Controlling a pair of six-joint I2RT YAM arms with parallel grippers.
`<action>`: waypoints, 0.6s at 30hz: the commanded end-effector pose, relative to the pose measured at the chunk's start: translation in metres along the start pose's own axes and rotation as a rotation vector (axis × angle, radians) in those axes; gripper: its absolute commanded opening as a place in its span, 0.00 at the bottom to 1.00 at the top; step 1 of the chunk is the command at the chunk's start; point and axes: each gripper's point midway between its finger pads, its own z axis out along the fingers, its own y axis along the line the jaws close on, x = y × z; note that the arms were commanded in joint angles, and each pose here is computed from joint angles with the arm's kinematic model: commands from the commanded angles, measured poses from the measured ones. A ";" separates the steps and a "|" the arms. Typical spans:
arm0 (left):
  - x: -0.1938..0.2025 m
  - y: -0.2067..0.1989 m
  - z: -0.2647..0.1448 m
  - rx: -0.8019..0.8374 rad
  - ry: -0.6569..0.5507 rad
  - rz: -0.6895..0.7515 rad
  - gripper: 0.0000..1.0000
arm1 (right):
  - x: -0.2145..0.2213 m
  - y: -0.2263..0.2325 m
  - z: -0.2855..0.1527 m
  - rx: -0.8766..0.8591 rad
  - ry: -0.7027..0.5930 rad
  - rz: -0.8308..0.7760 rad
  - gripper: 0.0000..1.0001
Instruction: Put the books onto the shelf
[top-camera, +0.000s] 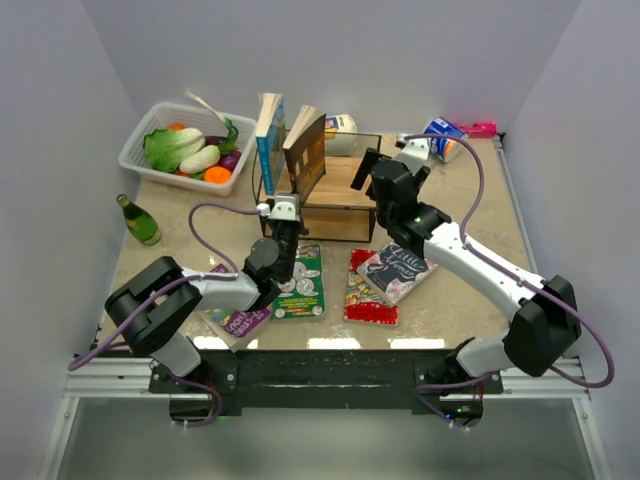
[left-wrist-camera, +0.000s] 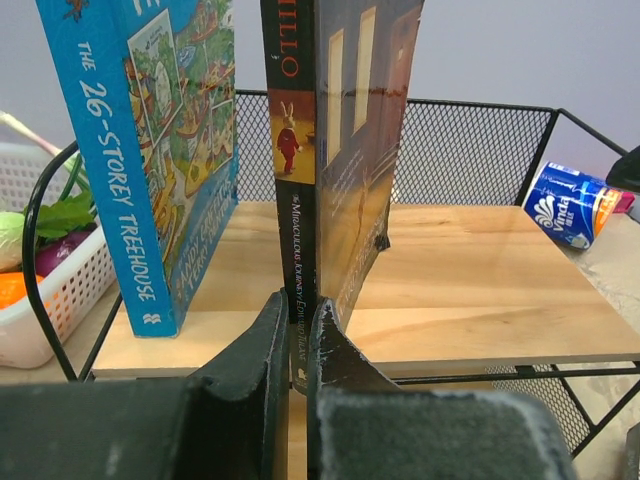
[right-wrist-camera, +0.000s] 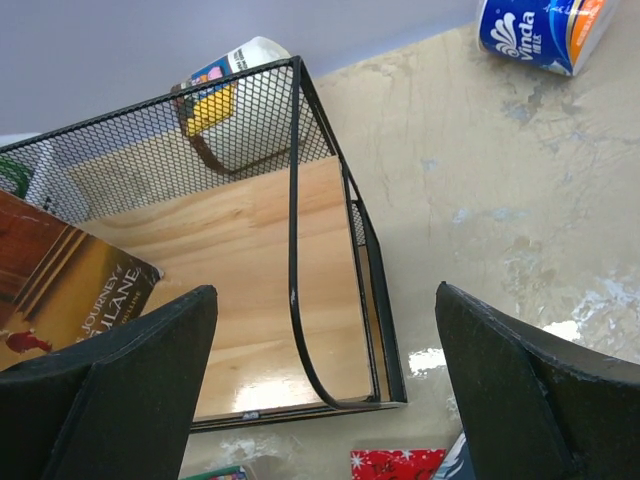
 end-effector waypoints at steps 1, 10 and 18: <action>-0.030 0.008 0.006 -0.079 -0.112 -0.087 0.00 | -0.028 0.015 0.007 -0.007 -0.055 0.045 0.92; -0.025 0.011 0.008 -0.109 -0.100 -0.065 0.02 | -0.013 0.012 0.014 0.002 -0.024 0.029 0.52; -0.023 0.019 0.008 -0.157 -0.090 -0.049 0.11 | -0.001 0.011 0.013 -0.013 0.001 0.038 0.03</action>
